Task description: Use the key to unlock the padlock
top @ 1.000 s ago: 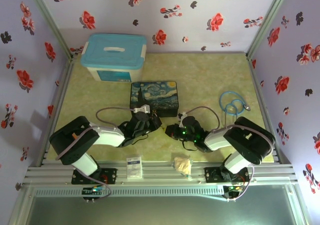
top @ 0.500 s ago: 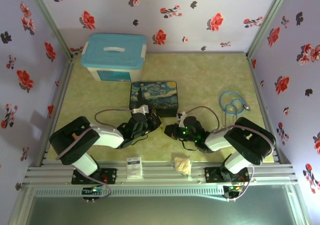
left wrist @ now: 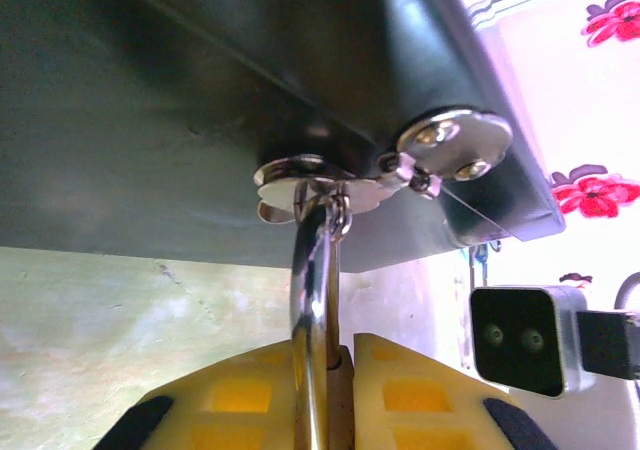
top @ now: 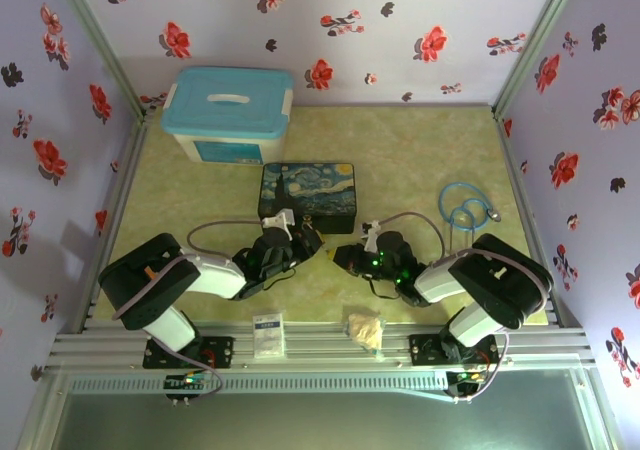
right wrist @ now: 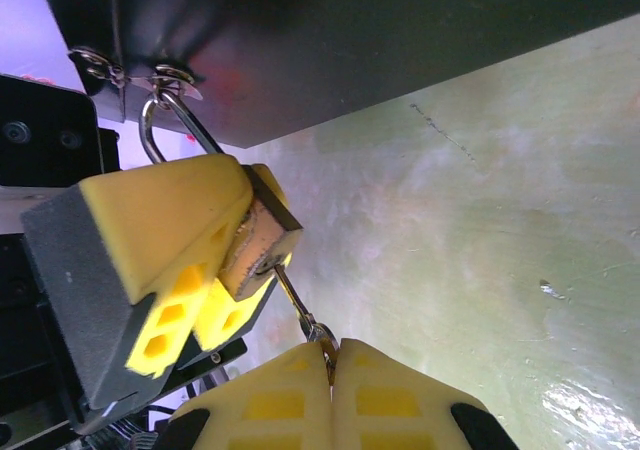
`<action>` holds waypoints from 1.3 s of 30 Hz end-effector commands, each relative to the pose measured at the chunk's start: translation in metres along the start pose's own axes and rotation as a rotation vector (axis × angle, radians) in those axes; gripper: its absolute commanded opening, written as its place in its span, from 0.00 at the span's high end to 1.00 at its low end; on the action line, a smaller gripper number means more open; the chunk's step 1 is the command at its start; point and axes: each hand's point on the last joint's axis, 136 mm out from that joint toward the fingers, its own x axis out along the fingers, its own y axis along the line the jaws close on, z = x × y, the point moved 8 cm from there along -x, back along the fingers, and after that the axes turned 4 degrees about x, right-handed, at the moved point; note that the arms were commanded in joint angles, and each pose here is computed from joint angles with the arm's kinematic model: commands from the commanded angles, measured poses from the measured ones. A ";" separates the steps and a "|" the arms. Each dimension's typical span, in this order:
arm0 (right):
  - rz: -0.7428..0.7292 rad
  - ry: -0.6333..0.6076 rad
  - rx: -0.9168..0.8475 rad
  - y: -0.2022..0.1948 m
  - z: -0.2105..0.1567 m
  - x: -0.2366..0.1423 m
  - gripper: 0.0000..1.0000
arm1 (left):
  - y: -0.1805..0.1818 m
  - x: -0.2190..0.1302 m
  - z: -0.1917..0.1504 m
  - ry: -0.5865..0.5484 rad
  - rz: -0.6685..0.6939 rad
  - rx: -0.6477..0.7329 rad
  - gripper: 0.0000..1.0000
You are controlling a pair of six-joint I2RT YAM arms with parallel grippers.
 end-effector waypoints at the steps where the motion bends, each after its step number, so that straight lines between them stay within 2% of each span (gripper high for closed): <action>1: 0.052 0.005 -0.018 0.010 0.003 0.000 1.00 | -0.019 -0.002 0.009 -0.050 -0.103 -0.009 1.00; 7: 0.118 -0.024 -0.002 0.014 0.009 -0.003 1.00 | -0.019 -0.003 0.009 -0.052 -0.122 -0.024 1.00; 18: 0.133 -0.052 -0.007 0.018 0.020 -0.008 1.00 | -0.015 -0.002 0.007 -0.057 -0.140 -0.044 1.00; 27: 0.199 -0.011 -0.038 0.032 0.026 0.001 1.00 | -0.018 -0.001 0.006 -0.049 -0.184 -0.067 1.00; 34: 0.260 0.099 -0.003 0.027 0.041 -0.003 1.00 | -0.026 -0.003 0.006 -0.039 -0.223 -0.058 1.00; 39: 0.243 0.096 0.022 0.021 0.050 -0.005 1.00 | -0.029 -0.002 0.005 -0.026 -0.239 -0.058 1.00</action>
